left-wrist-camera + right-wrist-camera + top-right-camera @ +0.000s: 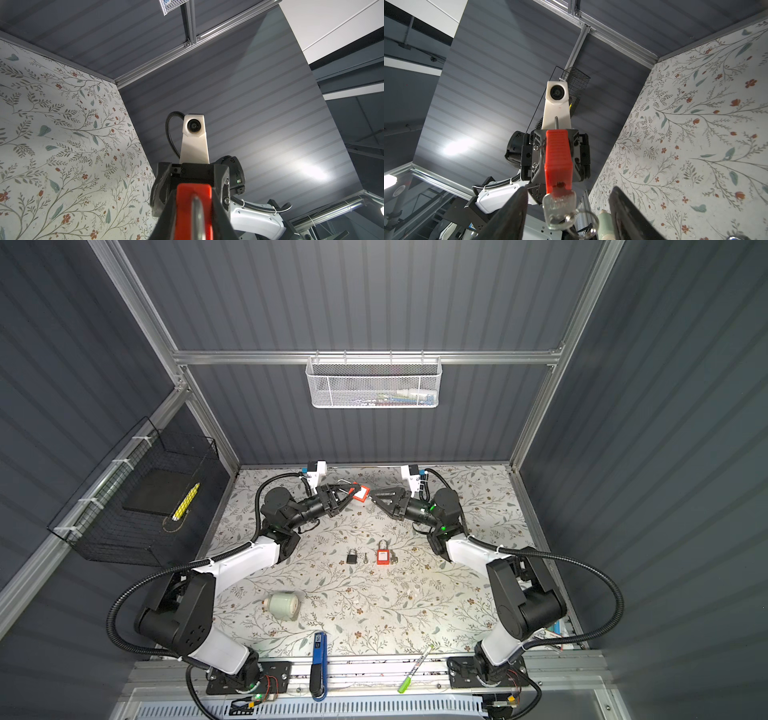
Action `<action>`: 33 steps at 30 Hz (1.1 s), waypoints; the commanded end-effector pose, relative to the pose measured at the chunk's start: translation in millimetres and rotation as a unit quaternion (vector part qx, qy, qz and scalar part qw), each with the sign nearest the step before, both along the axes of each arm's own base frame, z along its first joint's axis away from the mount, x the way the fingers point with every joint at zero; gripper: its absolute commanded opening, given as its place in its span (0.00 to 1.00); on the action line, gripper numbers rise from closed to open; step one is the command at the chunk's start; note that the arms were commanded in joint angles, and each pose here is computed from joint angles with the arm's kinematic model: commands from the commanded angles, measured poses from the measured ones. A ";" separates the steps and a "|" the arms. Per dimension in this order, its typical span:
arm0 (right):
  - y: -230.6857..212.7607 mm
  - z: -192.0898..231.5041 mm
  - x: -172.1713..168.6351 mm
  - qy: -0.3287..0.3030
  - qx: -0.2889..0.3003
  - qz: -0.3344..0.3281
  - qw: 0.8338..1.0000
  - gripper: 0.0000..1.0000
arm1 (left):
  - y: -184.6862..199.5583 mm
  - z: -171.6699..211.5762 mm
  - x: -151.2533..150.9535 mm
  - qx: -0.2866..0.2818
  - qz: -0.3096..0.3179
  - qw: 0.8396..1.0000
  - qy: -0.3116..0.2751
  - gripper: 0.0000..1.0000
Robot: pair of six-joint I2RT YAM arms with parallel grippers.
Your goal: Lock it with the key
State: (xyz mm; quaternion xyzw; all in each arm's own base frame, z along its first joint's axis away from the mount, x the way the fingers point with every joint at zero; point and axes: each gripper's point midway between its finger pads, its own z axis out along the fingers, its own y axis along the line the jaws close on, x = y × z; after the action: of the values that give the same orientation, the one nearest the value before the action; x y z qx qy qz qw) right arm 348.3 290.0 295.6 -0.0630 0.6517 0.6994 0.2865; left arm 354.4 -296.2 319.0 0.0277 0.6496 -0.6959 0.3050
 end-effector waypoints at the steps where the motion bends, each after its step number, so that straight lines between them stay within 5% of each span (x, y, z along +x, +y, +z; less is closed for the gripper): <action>1: -1.8 11.8 -7.4 -0.024 0.010 0.005 1.000 0.66 | -1.7 10.5 -6.5 -0.009 -0.007 1.000 -0.023 0.00; 16: -0.7 -63.4 -8.7 0.041 -0.086 -0.010 0.995 0.67 | -1.6 10.2 -7.5 -0.005 -0.008 1.000 -0.024 0.00; 33: -32.8 -7.4 -26.8 -0.081 -0.113 -0.043 0.989 0.70 | -1.4 11.2 -9.3 -0.004 -0.009 1.000 -0.025 0.00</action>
State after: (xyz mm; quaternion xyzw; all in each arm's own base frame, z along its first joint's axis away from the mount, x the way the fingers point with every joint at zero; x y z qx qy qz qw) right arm 321.1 265.0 285.4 -0.1107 0.7049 0.6115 0.3420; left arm 355.6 -296.8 309.5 0.0204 0.6596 -0.6907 0.2956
